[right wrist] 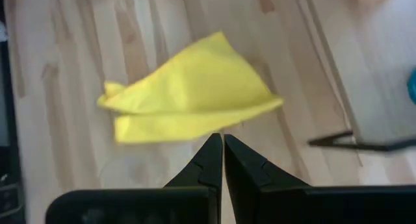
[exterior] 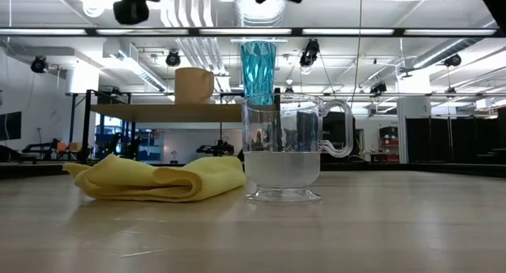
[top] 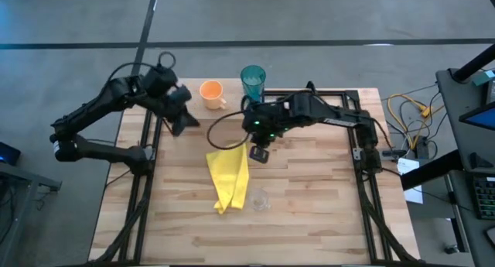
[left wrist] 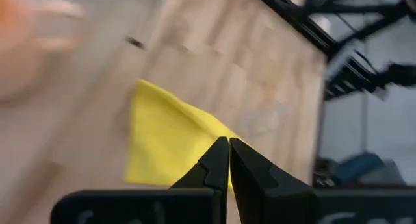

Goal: Stack small to large cups/mugs on shelf
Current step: Put the transparent mug on the shelf

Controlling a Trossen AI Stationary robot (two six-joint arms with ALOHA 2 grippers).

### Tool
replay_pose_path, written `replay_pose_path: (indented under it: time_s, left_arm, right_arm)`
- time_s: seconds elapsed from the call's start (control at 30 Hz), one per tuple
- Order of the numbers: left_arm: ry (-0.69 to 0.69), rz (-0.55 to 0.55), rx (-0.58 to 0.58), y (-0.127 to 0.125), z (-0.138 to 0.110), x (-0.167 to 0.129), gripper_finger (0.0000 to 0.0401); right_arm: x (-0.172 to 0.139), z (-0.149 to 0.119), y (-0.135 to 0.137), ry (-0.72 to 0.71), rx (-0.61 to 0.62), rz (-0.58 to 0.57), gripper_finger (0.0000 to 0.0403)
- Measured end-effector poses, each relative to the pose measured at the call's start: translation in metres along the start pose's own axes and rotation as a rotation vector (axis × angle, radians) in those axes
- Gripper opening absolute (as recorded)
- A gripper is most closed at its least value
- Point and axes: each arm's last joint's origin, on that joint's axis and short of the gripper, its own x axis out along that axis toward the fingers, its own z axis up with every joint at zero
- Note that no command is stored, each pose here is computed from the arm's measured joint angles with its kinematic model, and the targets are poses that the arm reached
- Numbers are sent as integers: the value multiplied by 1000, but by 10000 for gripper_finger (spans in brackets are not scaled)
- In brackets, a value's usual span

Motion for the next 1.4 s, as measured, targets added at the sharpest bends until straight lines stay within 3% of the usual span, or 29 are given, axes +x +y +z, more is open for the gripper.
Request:
replay_pose_path:
  time_s: [0.13,0.23,0.47,0.87,1.1,1.4]
  left_arm:
    - [32,-89,78,-30,-5,12,0]
    - [25,-67,107,-48,-9,23,0]
    - [88,-20,-49,-78,-27,55,0]
    - [176,-105,-204,-131,-43,180,0]
    - [260,-50,-225,-136,-55,229,0]
    - [222,-87,-260,-135,-48,240,5]
  right_arm:
    - [-21,-9,-3,9,1,-12,9]
    - [-33,-13,-5,6,-5,-33,9]
    - [-71,-33,-9,31,-14,-39,9]
    - [-112,-52,-1,-55,-49,15,9]
    - [-130,-60,-2,-95,-118,30,9]
    - [-137,-64,-3,-114,-193,26,9]
